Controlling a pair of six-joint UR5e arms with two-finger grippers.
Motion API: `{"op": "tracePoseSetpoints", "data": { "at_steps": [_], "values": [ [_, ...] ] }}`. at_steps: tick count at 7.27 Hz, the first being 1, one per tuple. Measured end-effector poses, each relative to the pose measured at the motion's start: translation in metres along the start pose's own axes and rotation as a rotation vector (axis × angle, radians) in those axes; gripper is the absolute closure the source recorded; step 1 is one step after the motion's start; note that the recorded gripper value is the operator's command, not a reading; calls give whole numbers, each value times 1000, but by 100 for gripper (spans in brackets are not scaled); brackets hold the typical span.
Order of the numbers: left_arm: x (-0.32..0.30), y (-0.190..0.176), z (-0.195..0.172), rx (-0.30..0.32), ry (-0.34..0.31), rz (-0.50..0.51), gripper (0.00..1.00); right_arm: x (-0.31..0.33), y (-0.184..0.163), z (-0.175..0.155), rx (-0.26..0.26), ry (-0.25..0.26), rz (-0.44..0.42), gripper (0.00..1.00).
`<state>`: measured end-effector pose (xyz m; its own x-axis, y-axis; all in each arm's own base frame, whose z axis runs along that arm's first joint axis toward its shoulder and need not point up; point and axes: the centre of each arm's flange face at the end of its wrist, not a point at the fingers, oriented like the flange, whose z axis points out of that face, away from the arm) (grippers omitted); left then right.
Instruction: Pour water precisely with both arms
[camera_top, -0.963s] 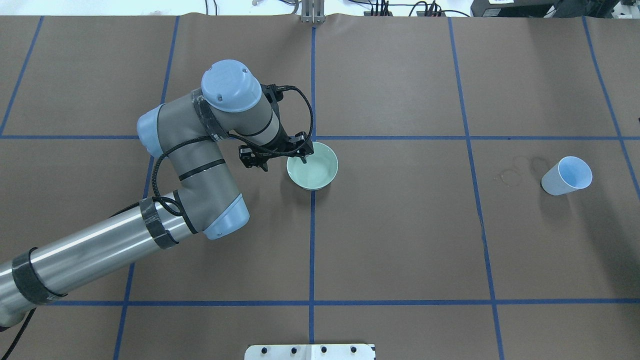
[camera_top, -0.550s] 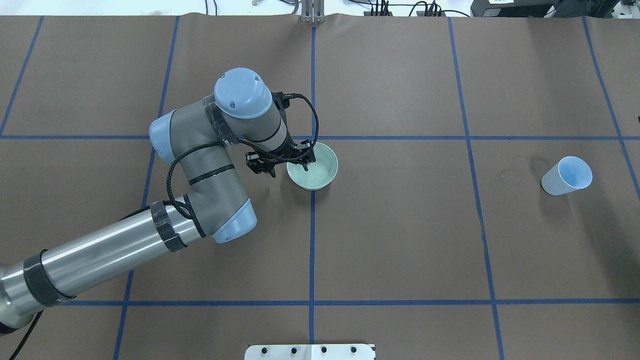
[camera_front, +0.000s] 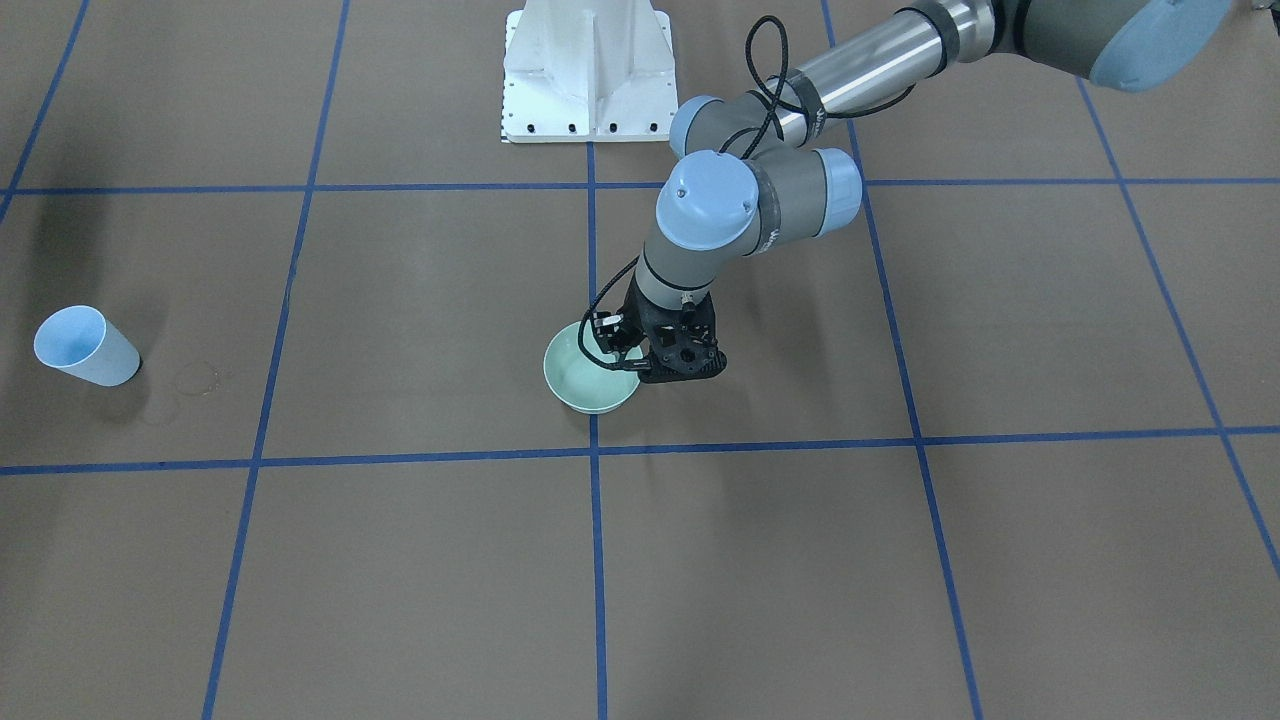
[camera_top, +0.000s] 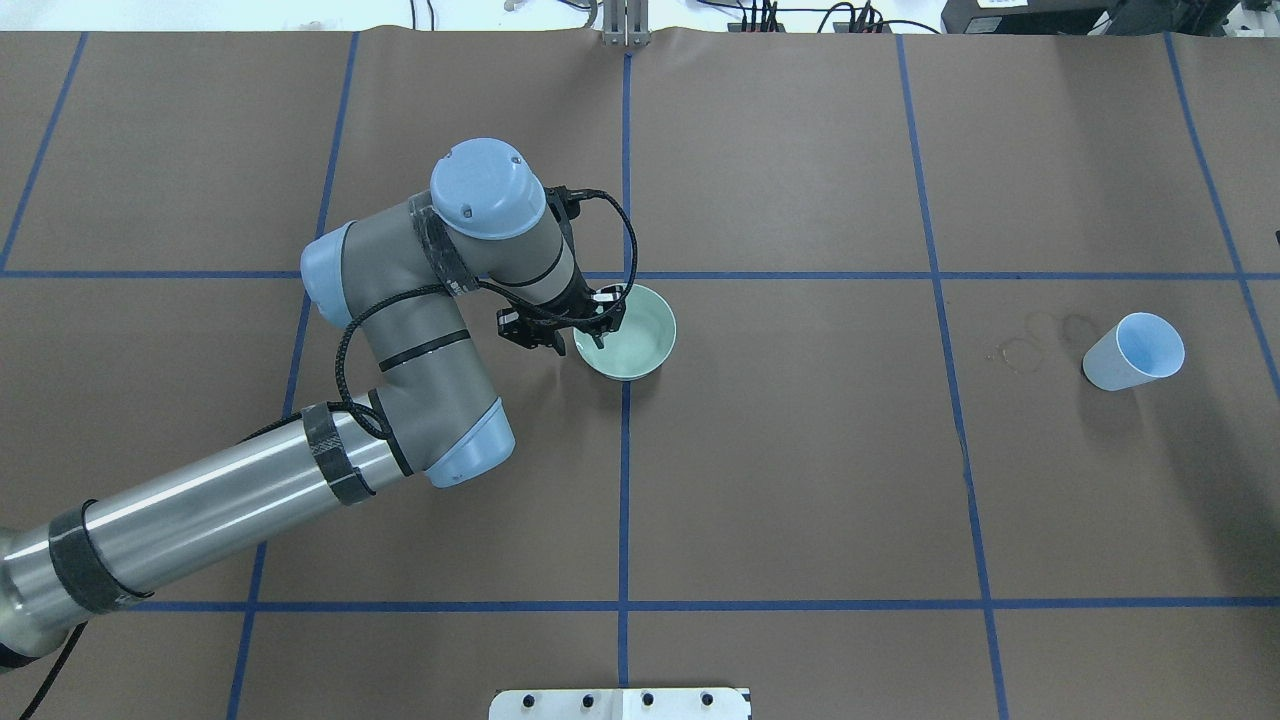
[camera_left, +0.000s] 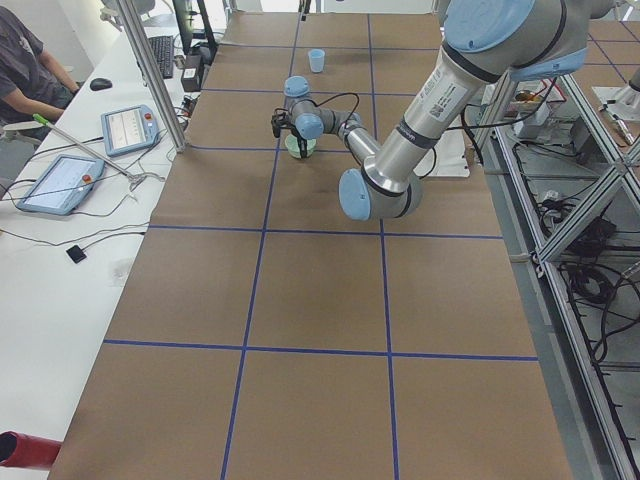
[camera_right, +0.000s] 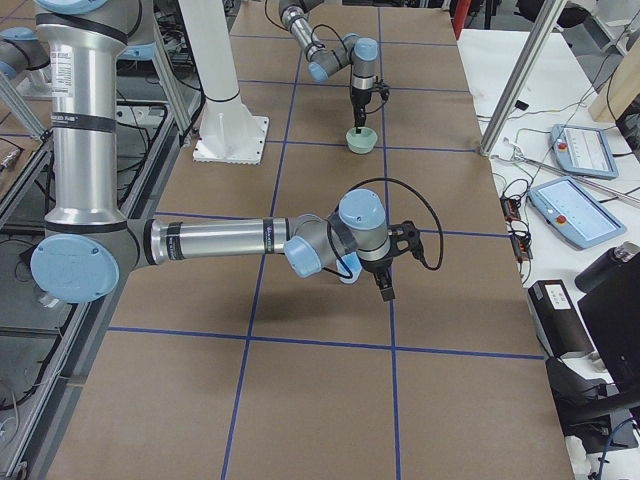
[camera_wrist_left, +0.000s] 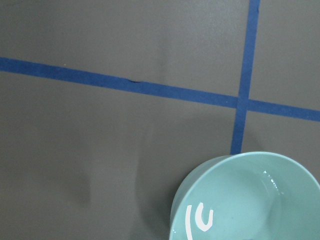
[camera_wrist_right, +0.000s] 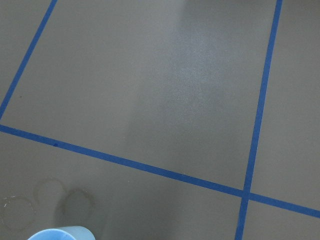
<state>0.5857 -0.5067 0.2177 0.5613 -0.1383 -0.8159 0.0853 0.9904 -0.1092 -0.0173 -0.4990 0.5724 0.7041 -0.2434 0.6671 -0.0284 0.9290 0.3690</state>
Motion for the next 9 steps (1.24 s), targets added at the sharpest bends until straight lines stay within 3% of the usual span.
{"op": "tracePoseSetpoints", "data": {
  "at_steps": [3, 5, 7, 9],
  "values": [
    [2, -3, -12, 7, 17, 3, 100, 1, -1, -1, 3, 1, 1, 0],
    [-35, -19, -58, 5, 65, -7, 100, 2, -2, -4, 8, 2, 2, 0],
    [-148, -18, -98, -10, 77, 52, 100, 2, -3, -6, 12, 3, 3, 0],
    [-289, -27, -131, -17, 30, 168, 100, 2, -3, -7, 15, 3, 3, 0]
  ]
}}
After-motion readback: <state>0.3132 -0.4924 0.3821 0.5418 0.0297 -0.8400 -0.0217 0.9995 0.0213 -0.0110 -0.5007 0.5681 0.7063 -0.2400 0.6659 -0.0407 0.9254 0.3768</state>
